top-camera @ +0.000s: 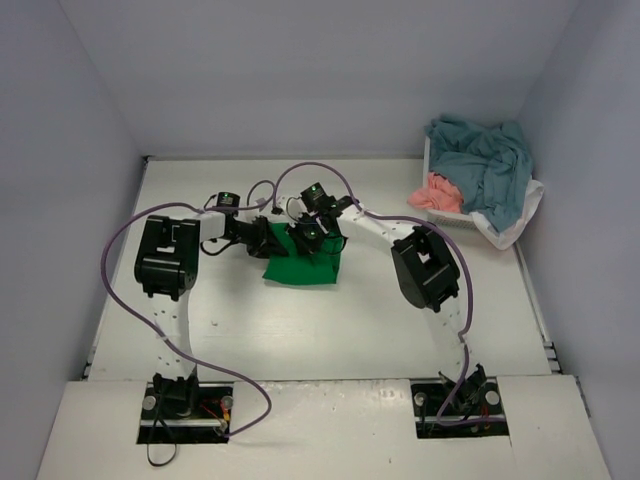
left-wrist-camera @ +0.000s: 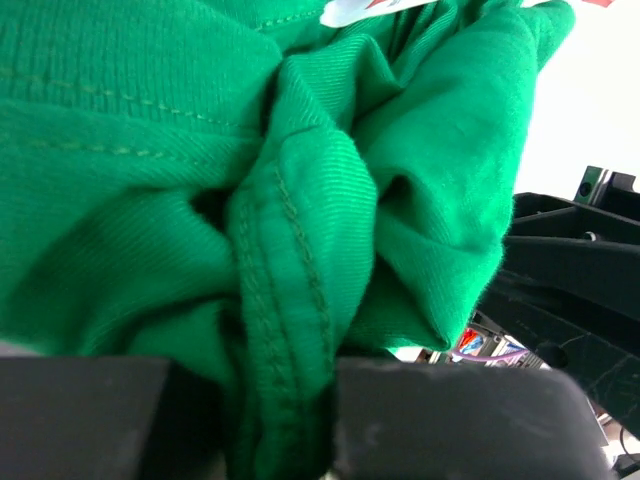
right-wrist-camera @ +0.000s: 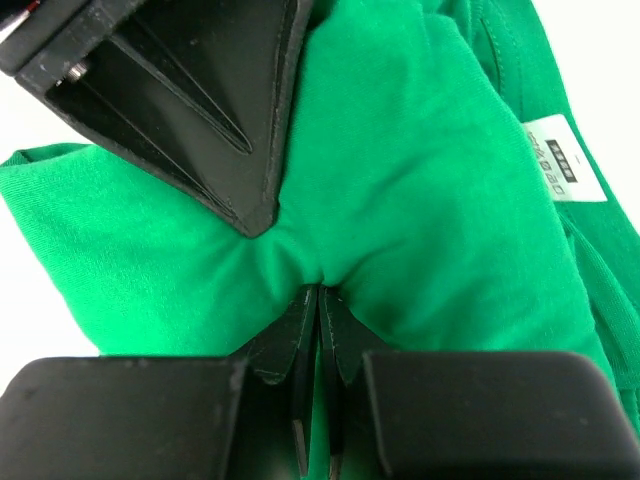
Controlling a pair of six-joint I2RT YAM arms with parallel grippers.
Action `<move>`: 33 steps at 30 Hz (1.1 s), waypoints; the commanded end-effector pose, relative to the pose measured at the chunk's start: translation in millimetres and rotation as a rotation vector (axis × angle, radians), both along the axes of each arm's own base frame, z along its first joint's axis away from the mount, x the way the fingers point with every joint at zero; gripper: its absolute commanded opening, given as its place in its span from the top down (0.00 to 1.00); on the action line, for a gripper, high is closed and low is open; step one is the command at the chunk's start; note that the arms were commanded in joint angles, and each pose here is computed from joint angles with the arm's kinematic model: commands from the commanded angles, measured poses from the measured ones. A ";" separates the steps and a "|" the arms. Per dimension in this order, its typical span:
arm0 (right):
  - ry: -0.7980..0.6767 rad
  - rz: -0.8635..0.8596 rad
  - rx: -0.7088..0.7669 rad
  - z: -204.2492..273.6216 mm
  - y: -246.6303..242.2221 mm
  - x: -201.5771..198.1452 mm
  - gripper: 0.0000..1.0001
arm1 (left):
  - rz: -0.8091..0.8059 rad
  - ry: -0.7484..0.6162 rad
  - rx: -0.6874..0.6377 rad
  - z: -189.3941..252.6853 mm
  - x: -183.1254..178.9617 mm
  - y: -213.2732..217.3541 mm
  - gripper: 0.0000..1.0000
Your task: Fold and stack the t-shirts
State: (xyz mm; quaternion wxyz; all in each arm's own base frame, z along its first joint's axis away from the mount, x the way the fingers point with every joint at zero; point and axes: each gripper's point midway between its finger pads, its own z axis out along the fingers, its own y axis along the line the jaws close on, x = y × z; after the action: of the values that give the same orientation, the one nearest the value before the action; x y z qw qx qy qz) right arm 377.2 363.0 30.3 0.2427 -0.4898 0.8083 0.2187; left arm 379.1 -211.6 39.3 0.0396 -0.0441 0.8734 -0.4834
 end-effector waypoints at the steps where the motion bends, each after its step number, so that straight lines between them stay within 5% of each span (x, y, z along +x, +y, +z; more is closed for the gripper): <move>1: -0.002 0.021 0.059 26.8 11.4 -8.0 0.98 | -0.039 -0.098 -0.022 18.0 9.7 -17.2 1.00; 9: -0.049 0.015 0.060 41.6 8.9 -2.1 0.98 | -0.015 -0.188 0.014 39.9 20.0 -4.4 1.00; 26: -0.268 -0.134 0.186 168.5 -61.0 33.9 0.98 | 0.082 -0.268 0.063 75.2 46.4 63.5 1.00; 33: -0.269 -0.138 0.197 176.4 -72.6 19.4 0.97 | 0.177 -0.235 0.136 64.8 59.3 132.7 1.00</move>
State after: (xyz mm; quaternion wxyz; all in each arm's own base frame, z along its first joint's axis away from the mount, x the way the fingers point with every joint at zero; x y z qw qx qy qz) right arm 406.2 286.9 182.3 0.3859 -0.4284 0.7925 0.1989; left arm 424.1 -111.8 73.9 0.1391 -0.0732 0.8891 -0.4298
